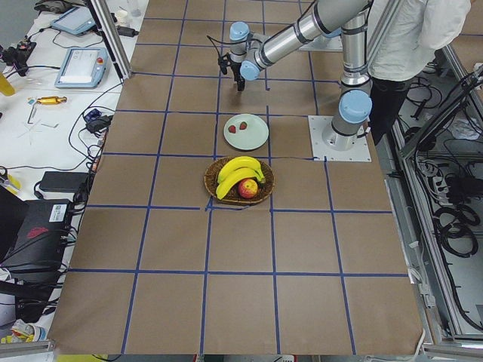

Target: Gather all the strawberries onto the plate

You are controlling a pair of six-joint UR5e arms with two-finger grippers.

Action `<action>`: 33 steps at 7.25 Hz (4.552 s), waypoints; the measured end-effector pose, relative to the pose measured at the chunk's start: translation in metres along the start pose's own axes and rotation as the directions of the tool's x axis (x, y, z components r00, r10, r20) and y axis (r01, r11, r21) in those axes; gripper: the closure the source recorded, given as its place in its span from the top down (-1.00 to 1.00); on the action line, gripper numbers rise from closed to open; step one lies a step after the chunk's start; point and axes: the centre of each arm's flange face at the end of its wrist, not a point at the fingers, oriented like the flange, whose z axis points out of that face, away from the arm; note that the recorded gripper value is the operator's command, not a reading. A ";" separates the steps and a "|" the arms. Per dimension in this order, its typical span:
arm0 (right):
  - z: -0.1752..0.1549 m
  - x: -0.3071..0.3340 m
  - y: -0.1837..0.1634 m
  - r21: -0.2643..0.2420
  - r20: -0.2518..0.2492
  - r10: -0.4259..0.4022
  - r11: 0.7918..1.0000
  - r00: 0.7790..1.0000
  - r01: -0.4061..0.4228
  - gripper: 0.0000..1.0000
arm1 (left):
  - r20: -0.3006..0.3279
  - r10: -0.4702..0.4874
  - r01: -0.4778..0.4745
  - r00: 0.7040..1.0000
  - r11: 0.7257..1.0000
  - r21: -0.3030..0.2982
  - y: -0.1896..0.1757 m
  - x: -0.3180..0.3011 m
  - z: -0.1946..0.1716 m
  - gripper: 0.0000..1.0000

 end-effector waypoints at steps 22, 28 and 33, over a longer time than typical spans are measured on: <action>-0.002 0.000 0.000 0.009 0.000 0.000 1.000 1.000 0.000 1.00 | 0.096 0.306 -0.304 0.947 0.952 -0.040 -0.118 -0.172 -0.205 1.00; -0.011 -0.001 0.004 0.016 -0.014 -0.008 1.000 1.000 0.008 1.00 | 0.098 0.312 -0.318 0.945 0.947 0.045 -0.135 -0.135 -0.329 1.00; -0.035 -0.003 0.003 0.093 0.006 0.007 0.996 1.000 -0.008 1.00 | 0.093 0.313 -0.322 0.945 0.940 0.109 -0.137 -0.127 -0.345 1.00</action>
